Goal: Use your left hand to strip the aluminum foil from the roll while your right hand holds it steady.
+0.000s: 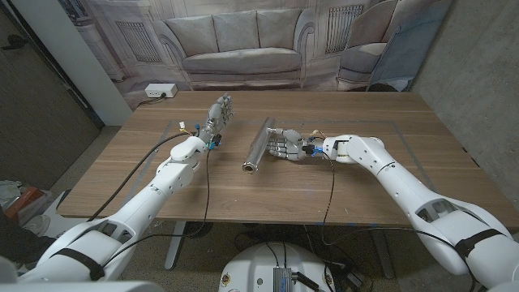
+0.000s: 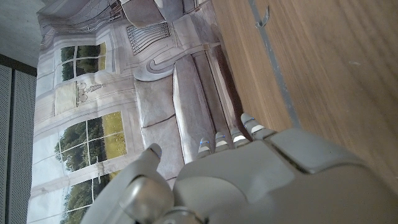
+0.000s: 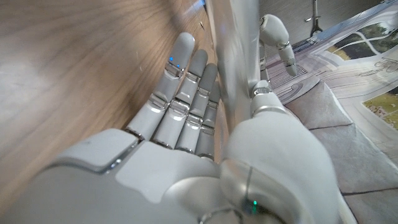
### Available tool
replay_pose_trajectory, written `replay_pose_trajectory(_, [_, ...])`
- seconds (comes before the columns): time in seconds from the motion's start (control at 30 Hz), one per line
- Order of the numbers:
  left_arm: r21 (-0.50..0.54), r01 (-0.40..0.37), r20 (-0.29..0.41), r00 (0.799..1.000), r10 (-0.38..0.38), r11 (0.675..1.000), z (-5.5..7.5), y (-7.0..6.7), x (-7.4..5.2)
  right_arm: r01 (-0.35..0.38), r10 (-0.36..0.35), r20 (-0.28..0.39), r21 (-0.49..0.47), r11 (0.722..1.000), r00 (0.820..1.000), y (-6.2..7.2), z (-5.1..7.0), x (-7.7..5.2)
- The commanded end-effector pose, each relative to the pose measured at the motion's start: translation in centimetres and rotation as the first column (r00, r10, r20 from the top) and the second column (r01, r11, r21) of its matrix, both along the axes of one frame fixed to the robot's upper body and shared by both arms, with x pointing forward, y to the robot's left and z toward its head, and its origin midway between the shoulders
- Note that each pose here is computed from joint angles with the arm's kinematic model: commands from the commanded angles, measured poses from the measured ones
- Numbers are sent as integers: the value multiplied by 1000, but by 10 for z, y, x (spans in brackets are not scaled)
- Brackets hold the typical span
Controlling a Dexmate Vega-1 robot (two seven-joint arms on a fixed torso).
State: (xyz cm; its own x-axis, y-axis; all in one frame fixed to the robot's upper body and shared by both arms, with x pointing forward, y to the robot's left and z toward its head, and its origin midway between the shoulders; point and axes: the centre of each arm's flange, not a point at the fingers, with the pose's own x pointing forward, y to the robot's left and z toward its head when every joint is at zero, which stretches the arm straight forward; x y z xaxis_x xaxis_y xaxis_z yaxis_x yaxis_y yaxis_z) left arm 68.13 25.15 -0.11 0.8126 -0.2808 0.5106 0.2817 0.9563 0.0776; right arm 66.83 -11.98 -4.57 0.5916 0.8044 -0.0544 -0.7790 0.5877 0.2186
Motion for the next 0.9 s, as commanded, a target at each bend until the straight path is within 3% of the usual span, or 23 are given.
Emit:
replay_pose_trajectory(0.03, [7, 1, 2, 1000, -1, 1000, 3, -5, 0, -249, 245, 50, 94, 964, 968, 5, 4, 2])
replay_pose_trajectory(0.23, [12, -2, 1, 1000, 2, 1000, 4, -4, 0, -243, 234, 87, 123, 962, 968, 5, 6, 3])
replay_pose_trajectory(0.4, [19, 4, 6, 1000, -4, 1000, 7, -5, -1, -169, 143, 169, 150, 974, 975, 3, 17, -4])
replay_pose_trajectory(0.5, [14, 2, 5, 1000, -2, 1000, 7, -5, 0, -147, 117, 174, 170, 974, 978, 2, 22, -7])
replay_pose_trajectory(0.9, [16, 6, 7, 1000, -6, 1000, 10, -5, 1, -204, 174, 151, 205, 957, 973, 10, 24, -5])
